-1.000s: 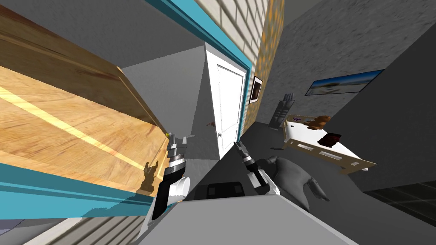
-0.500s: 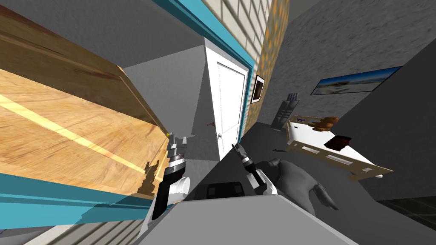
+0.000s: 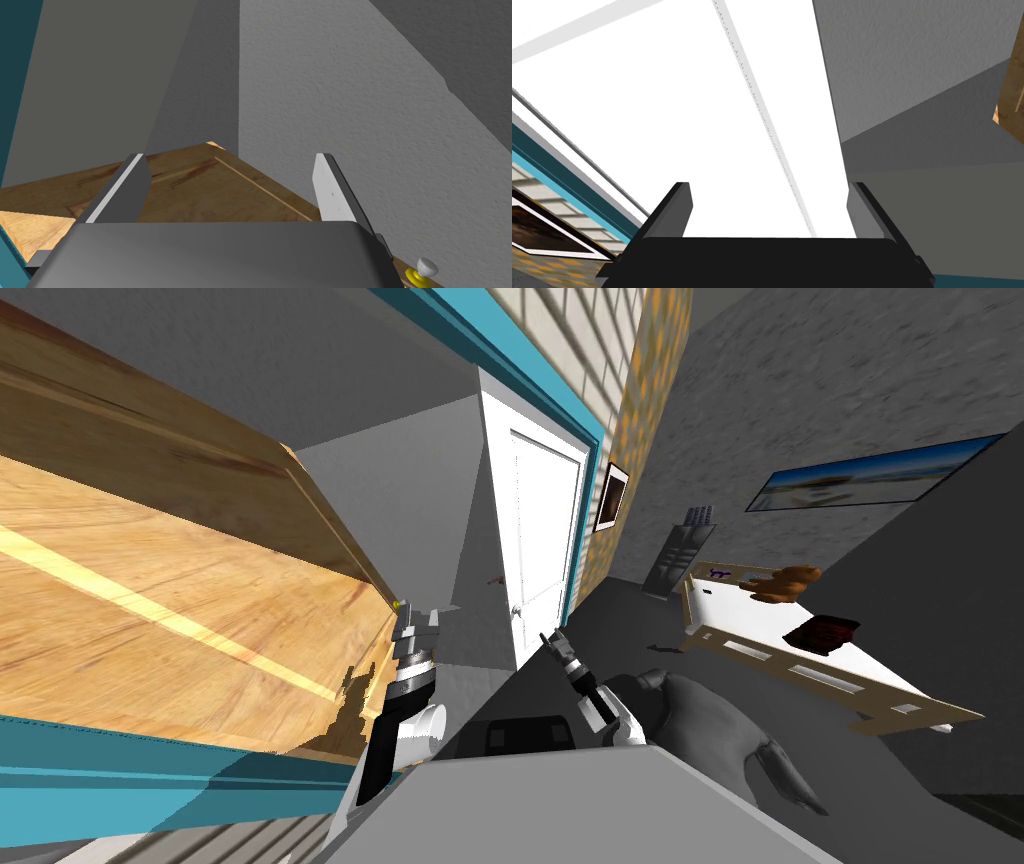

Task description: Push the door open

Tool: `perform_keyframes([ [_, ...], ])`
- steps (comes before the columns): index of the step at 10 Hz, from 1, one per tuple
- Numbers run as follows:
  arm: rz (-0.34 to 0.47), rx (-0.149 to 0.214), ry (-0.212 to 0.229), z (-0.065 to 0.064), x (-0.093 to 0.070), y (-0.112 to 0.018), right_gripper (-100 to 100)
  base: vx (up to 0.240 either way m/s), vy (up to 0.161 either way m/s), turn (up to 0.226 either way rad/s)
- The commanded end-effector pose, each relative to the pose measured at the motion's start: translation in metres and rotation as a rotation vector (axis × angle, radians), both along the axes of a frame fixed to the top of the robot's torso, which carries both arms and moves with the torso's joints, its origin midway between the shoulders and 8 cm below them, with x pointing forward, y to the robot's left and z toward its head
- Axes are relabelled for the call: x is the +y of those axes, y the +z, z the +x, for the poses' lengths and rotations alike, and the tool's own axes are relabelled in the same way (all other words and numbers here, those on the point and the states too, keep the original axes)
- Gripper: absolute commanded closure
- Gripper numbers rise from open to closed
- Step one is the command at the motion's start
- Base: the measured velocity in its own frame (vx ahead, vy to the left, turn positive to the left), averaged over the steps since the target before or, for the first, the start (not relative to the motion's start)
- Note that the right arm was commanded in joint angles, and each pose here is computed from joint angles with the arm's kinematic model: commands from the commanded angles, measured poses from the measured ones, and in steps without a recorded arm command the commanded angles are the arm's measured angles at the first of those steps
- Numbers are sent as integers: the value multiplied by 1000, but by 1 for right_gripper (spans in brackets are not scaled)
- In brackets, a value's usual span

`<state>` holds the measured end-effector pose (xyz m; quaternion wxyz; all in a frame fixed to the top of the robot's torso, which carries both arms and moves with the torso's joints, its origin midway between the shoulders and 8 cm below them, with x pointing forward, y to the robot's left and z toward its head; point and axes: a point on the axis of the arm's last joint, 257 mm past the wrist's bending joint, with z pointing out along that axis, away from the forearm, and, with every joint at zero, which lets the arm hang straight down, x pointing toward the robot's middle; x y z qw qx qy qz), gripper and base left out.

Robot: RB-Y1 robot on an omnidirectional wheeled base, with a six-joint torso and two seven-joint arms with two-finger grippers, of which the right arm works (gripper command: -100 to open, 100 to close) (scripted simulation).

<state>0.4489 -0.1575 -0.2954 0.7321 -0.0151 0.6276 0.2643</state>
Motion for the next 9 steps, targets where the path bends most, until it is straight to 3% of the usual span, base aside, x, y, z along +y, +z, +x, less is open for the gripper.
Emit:
perform_keyframes([
  [1, -54, 8, 18, 0, 10, -13, -100, 93, -44, 71],
  [9, -220, 32, 82, -4, 31, -57, -100, 64, -33, 35],
])
